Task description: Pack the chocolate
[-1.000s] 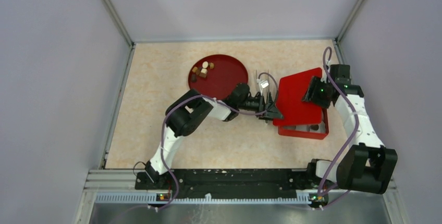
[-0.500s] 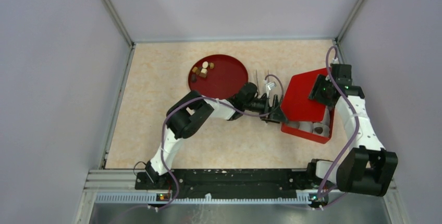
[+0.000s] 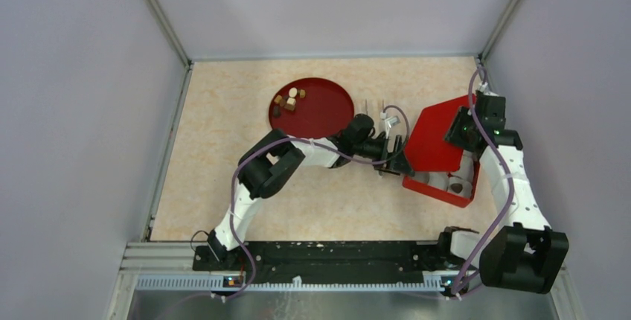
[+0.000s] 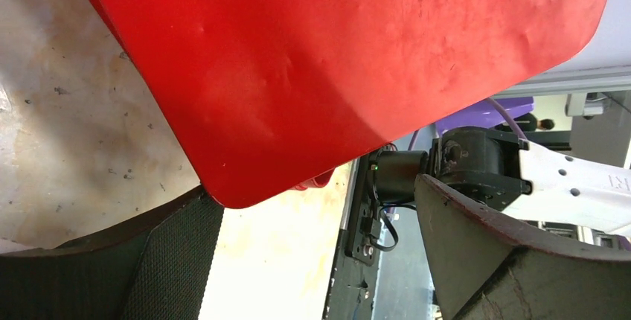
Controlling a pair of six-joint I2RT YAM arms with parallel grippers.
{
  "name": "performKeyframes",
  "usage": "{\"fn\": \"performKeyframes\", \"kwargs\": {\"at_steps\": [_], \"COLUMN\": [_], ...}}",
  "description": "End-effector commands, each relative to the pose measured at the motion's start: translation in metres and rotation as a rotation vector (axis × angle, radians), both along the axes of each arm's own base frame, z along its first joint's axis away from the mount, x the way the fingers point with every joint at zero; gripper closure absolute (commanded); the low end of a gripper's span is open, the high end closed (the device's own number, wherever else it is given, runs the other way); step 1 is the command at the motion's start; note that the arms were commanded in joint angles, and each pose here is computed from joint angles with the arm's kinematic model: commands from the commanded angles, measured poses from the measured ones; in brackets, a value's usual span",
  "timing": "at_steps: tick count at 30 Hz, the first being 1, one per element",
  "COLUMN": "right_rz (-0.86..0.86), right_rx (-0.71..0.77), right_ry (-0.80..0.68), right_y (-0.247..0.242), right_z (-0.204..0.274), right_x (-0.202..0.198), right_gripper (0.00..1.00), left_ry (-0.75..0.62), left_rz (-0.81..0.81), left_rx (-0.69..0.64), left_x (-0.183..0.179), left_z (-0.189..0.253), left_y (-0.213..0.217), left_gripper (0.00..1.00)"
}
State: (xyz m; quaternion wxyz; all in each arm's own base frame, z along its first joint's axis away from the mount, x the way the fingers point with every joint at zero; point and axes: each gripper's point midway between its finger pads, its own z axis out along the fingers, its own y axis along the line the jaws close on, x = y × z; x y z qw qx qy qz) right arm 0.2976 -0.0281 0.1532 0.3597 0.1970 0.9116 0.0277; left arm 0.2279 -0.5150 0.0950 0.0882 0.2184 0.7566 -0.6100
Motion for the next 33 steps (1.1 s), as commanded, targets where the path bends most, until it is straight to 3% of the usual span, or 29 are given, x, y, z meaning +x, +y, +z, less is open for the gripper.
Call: {"fn": "performKeyframes", "kwargs": {"at_steps": [1,6,14,26,33], "right_rz": [-0.019,-0.016,-0.010,0.122,0.017], "right_rx": [-0.095,-0.093,-0.032,0.151,0.015], "right_ry": [0.010,0.016,-0.063,-0.312,-0.372], "right_y": [-0.016,-0.016,-0.005,0.036,0.010], "right_z": [-0.003,-0.005,0.010,0.066,0.120], "right_x": [-0.004,-0.005,0.002,0.016,-0.002], "right_gripper": [0.60,0.61,1.00,1.00,1.00], "left_ry": [-0.192,-0.206,-0.209,-0.234,-0.252], "left_rz": [-0.032,-0.032,-0.032,-0.022,0.005], "left_rx": [-0.128,-0.109,-0.109,-0.131,-0.131], "left_x": [0.011,0.018,0.017,0.013,0.013], "left_z": [0.062,0.058,0.059,0.076,0.086], "left_y": [-0.019,-0.024,-0.021,-0.012,-0.005], "left_gripper": [0.02,0.02,0.01,0.02,0.02]}}
